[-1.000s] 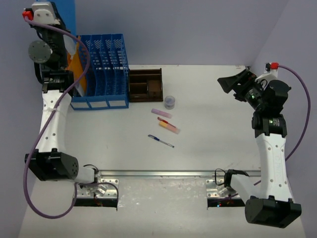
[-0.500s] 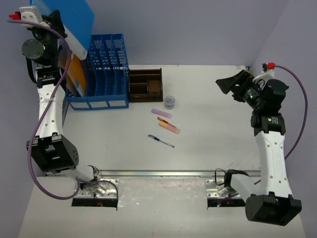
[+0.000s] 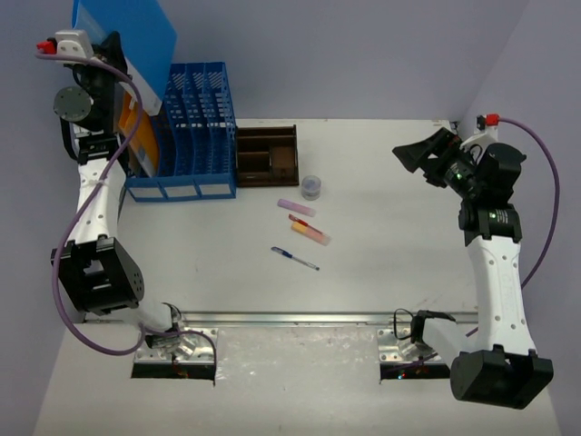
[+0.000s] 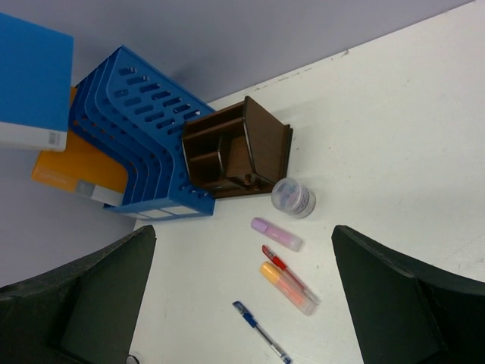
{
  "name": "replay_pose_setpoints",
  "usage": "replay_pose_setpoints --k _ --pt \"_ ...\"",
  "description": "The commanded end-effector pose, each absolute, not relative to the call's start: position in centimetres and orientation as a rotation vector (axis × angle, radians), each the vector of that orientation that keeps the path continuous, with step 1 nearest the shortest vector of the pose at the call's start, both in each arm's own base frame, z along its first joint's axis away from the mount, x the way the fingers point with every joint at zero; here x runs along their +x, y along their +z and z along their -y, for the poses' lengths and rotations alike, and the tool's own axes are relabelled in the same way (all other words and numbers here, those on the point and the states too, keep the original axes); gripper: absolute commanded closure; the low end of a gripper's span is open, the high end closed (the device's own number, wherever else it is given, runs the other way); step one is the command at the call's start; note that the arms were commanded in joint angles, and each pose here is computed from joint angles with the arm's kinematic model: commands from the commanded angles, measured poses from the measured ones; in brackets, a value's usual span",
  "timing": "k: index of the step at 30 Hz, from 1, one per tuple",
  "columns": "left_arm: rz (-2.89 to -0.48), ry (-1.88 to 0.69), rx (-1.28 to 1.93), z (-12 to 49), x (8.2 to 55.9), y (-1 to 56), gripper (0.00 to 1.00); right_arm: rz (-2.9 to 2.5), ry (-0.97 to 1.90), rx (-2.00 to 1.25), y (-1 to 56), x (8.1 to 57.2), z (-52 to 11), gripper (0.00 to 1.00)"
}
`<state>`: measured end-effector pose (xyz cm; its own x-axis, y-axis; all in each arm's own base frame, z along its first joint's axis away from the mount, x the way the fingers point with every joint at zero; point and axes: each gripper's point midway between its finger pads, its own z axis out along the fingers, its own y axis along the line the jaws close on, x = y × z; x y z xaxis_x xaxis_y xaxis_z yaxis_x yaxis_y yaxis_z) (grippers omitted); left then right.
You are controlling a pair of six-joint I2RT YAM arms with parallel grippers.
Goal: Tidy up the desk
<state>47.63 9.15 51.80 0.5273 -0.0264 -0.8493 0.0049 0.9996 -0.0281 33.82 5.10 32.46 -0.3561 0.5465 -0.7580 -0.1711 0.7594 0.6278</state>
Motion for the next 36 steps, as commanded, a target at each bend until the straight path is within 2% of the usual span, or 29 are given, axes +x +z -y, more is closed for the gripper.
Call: replay_pose_setpoints --k 1,8,22,36 --pt "-0.844 0.031 0.039 -8.6 45.7 56.0 1.00 -1.748 0.783 0.246 34.0 34.1 -5.5 0.01" --pt "-0.821 0.075 0.023 -9.5 46.0 55.9 1.00 -1.756 0.795 0.243 33.8 34.1 -5.7 0.01" --pt "-0.868 0.077 -0.011 -10.3 47.3 51.8 1.00 -1.766 0.797 0.239 33.9 34.4 -5.7 0.01" --pt "-0.931 0.123 -0.016 -9.8 44.1 46.4 1.00 -1.765 0.815 0.216 33.9 33.8 -6.1 0.01"
